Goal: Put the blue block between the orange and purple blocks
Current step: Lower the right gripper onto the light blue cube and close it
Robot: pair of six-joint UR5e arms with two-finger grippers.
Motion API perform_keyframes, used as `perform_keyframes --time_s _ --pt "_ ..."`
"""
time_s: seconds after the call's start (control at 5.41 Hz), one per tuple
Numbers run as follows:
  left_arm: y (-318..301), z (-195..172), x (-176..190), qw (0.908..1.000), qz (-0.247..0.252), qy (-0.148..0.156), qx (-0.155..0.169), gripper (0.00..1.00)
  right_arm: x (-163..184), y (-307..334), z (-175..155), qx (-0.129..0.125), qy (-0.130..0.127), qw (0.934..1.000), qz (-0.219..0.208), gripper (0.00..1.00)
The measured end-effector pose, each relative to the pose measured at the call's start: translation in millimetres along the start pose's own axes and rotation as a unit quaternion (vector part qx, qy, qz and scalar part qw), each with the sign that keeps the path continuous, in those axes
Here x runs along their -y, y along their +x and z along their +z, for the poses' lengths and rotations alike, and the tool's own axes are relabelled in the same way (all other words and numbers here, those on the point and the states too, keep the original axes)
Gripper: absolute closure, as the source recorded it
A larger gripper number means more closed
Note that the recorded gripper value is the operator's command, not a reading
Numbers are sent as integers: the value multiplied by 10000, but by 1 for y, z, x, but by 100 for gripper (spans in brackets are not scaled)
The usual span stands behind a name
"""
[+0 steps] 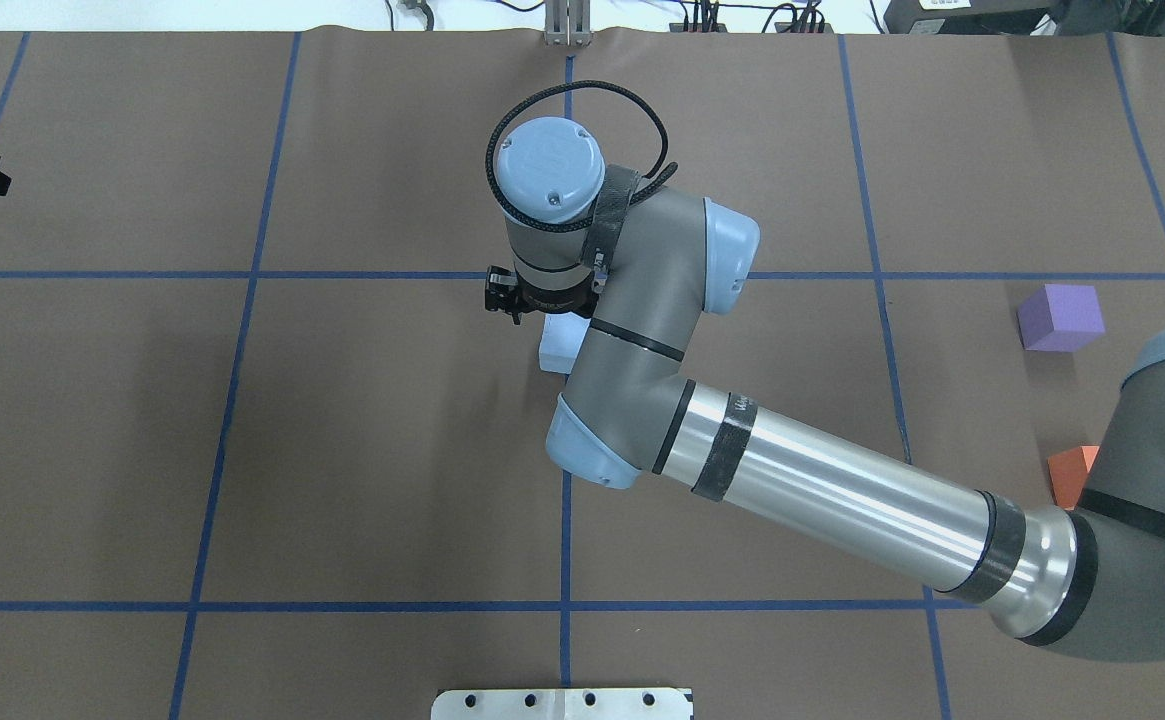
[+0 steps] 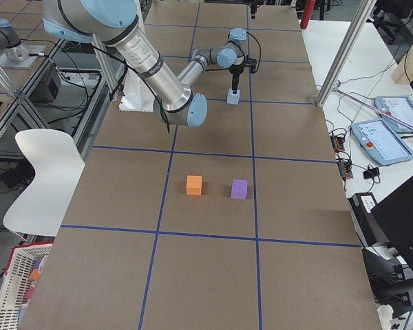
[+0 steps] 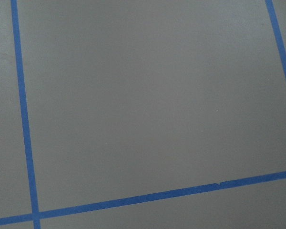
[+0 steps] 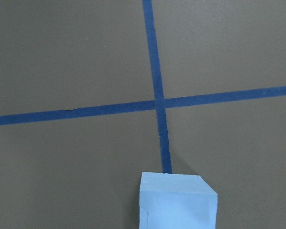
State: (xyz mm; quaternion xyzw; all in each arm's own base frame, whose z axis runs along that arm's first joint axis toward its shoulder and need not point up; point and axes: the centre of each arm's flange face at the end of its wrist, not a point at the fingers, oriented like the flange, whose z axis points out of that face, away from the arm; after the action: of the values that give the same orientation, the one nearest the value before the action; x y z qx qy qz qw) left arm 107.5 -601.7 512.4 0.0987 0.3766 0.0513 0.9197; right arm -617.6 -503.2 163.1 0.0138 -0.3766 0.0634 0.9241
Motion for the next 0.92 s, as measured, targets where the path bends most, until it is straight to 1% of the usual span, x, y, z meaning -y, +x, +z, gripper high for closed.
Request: perform_keyframes --time_s 0.55,0.74,0.92 --pt "0 2 -1 10000 4 -13 0 0 -2 6 21 -147 -45 9999 -28 0" --pt "0 2 -2 10000 9 -16 -2 0 -2 9 26 -184 -62 9998 -19 3" --pt "1 2 -2 10000 12 -16 -3 0 -1 10 30 -221 -73 9997 17 4"
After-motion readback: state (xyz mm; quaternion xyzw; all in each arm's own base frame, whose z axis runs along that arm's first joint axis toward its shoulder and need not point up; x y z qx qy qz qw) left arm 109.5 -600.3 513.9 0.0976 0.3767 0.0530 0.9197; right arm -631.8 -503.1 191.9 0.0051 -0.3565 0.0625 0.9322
